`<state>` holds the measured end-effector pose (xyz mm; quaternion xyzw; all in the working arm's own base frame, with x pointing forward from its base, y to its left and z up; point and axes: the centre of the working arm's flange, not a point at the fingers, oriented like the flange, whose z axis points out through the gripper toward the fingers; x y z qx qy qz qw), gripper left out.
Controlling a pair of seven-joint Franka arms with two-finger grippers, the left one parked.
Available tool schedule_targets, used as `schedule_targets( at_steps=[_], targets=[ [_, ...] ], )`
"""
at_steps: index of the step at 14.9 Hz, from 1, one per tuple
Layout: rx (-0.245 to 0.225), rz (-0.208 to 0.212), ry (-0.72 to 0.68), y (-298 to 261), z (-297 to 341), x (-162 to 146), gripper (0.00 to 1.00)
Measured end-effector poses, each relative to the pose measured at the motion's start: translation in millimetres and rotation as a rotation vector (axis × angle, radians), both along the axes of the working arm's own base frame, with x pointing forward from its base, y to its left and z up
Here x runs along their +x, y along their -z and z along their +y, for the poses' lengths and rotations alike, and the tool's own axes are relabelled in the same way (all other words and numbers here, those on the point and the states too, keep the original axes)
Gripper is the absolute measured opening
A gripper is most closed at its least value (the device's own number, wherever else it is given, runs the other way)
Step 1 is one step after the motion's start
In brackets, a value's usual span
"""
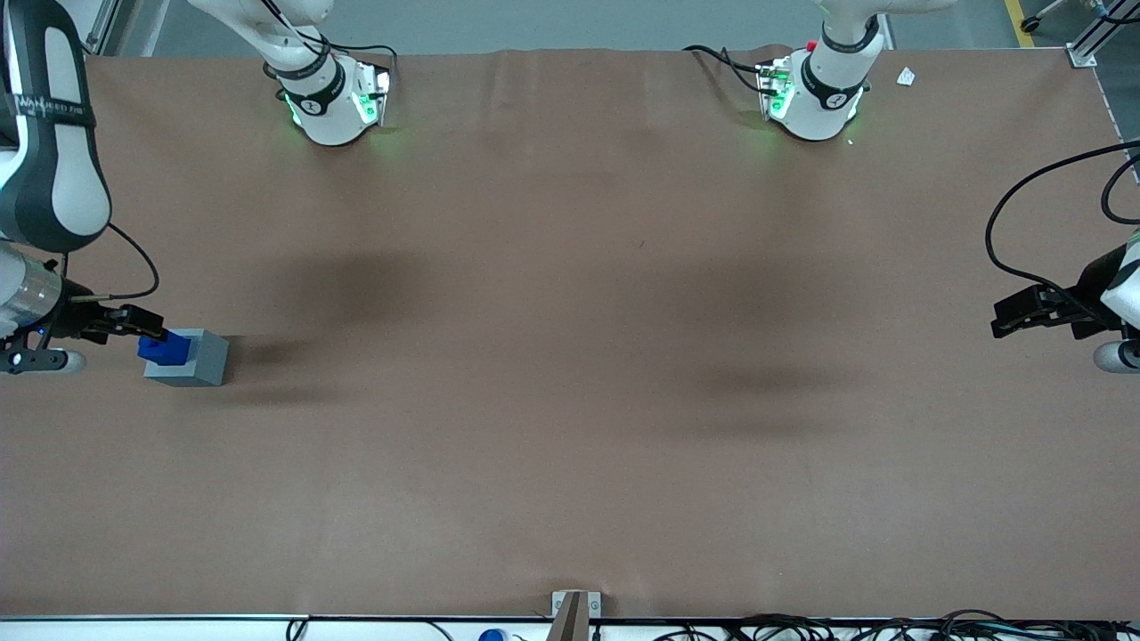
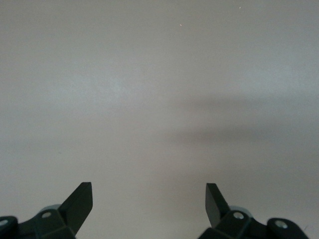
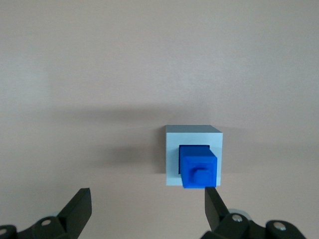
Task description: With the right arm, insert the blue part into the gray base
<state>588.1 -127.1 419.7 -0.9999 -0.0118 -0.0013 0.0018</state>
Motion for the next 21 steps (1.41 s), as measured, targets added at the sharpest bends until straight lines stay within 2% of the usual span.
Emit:
schedule_targets(
  at_steps=[8, 10, 21],
  targets=[
    [0.006, -0.035, 0.027, -69.7, 63.0, -15.6, 1.00],
    [0.010, -0.024, 0.035, -93.2, 78.4, -20.9, 1.00],
    [0.010, -0.056, 0.041, -220.5, 87.7, -32.9, 1.00]
  ],
)
